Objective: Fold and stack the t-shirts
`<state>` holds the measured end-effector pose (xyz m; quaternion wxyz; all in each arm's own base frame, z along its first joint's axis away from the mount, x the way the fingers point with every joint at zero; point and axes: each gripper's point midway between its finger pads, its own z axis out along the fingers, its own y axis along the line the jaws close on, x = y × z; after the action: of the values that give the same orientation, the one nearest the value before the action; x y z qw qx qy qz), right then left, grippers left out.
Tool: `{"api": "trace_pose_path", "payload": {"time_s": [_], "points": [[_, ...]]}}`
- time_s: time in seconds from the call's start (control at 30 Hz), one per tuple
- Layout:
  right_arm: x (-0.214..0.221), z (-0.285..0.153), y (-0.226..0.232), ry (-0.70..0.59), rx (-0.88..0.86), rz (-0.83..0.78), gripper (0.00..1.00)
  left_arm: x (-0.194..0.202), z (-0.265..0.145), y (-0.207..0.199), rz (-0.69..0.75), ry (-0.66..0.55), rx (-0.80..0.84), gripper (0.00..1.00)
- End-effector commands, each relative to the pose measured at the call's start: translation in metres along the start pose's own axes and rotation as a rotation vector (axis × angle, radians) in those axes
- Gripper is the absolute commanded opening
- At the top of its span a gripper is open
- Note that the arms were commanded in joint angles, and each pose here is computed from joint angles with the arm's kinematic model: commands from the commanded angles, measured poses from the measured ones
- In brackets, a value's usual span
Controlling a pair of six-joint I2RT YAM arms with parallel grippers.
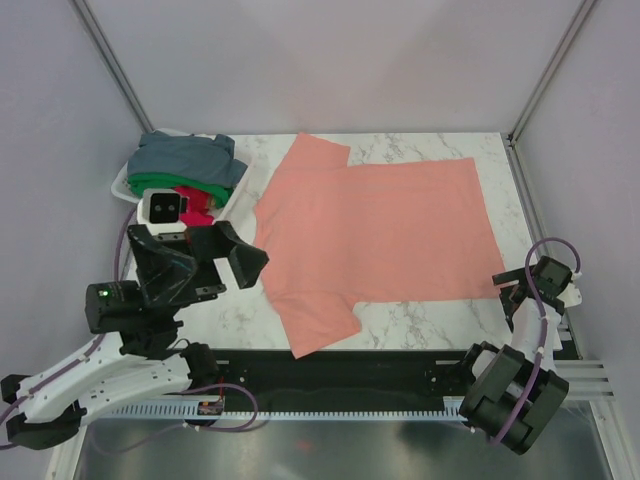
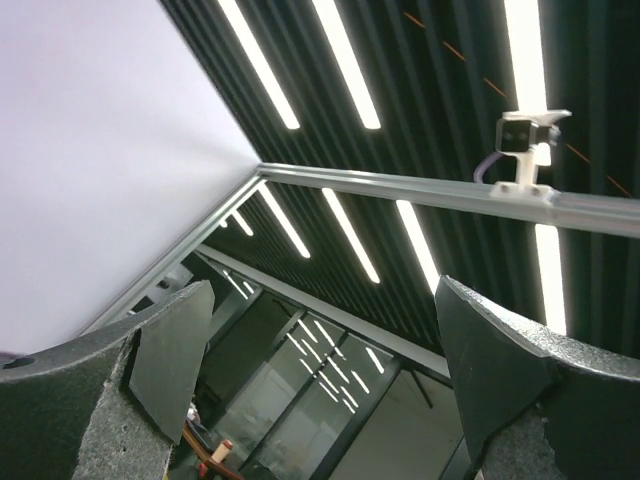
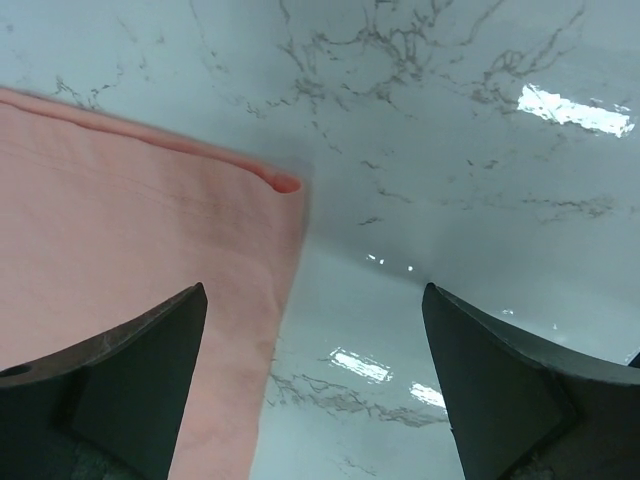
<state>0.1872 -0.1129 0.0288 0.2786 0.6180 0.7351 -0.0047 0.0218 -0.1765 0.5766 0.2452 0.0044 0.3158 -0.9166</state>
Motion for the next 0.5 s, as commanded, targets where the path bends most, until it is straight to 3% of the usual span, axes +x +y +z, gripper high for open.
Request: {"api": "trace_pose_path", "payload": {"time_s": [0.0, 0.17, 0.2, 0.27, 0.33, 0.37, 0.4, 0.43, 0.47], "points": [[-0.005, 0.002, 0.009, -0.018, -0.045, -0.007, 0.96, 0.003, 0.003, 0.022, -0.093, 0.014, -0.044, 1.0], [-0.004, 0.009, 0.011, -0.017, -0.063, -0.023, 0.87, 0.0, -0.018, 0.07, -0.069, -0.033, -0.215, 1.0], [0.0, 0.009, 0.015, 0.002, -0.091, -0.029, 0.85, 0.001, -0.031, 0.104, -0.051, -0.042, -0.337, 1.0], [0.0, 0.012, 0.016, 0.009, -0.092, -0.029, 0.78, 0.002, -0.047, 0.13, 0.013, -0.033, -0.453, 1.0], [0.001, 0.016, 0.017, 0.016, -0.098, -0.034, 0.72, 0.001, -0.086, 0.182, 0.13, 0.001, -0.754, 1.0], [0.003, 0.018, 0.017, 0.023, -0.099, -0.037, 0.6, -0.002, -0.106, 0.2, 0.214, 0.03, -0.88, 1.0], [0.004, 0.02, 0.018, 0.032, -0.105, -0.042, 0.53, -0.012, -0.162, 0.234, 0.252, 0.013, -1.214, 1.0], [0.007, 0.022, 0.017, 0.041, -0.109, -0.051, 0.42, -0.018, -0.193, 0.244, 0.272, -0.006, -1.37, 1.0], [0.008, 0.023, 0.018, 0.045, -0.116, -0.055, 0.37, -0.022, -0.219, 0.253, 0.271, -0.034, -1.497, 1.0]]}}
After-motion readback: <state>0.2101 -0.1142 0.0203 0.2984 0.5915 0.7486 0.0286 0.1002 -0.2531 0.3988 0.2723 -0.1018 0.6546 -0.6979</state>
